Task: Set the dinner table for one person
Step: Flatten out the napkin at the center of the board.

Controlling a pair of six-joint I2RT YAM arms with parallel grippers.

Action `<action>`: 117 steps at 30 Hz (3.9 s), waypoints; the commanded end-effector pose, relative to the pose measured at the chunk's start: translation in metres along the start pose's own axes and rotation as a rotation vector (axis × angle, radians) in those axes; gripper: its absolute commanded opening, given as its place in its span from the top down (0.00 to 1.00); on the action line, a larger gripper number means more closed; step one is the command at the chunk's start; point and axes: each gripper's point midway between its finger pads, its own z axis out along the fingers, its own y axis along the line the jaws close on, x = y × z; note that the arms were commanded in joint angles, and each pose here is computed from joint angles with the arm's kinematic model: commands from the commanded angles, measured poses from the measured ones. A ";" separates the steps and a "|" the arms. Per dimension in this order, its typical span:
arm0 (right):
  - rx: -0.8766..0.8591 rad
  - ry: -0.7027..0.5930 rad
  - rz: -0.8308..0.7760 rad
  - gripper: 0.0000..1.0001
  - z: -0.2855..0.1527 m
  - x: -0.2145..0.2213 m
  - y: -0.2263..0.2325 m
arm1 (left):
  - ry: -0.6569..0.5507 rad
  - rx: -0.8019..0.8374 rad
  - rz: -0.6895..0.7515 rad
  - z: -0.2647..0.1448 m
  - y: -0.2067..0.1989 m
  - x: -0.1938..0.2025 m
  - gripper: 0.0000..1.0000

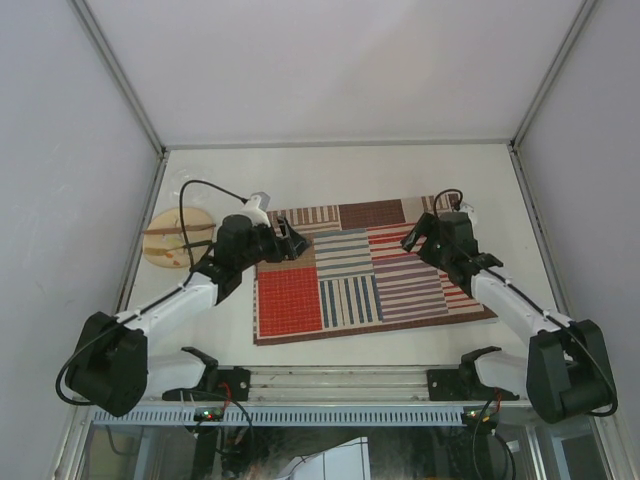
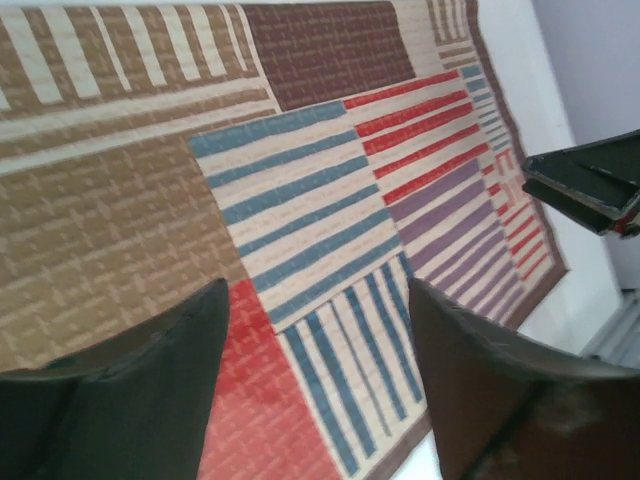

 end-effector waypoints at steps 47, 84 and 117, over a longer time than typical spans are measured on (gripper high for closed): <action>0.020 -0.012 0.329 0.15 0.007 0.044 -0.044 | 0.076 -0.119 -0.182 0.012 0.016 0.009 0.00; -0.071 0.162 0.235 0.16 0.035 0.116 0.028 | 0.083 -0.172 -0.179 0.000 0.039 0.004 0.00; -0.251 0.111 -0.422 0.24 0.046 -0.005 0.124 | -0.007 -0.325 -0.149 -0.004 0.067 -0.035 0.00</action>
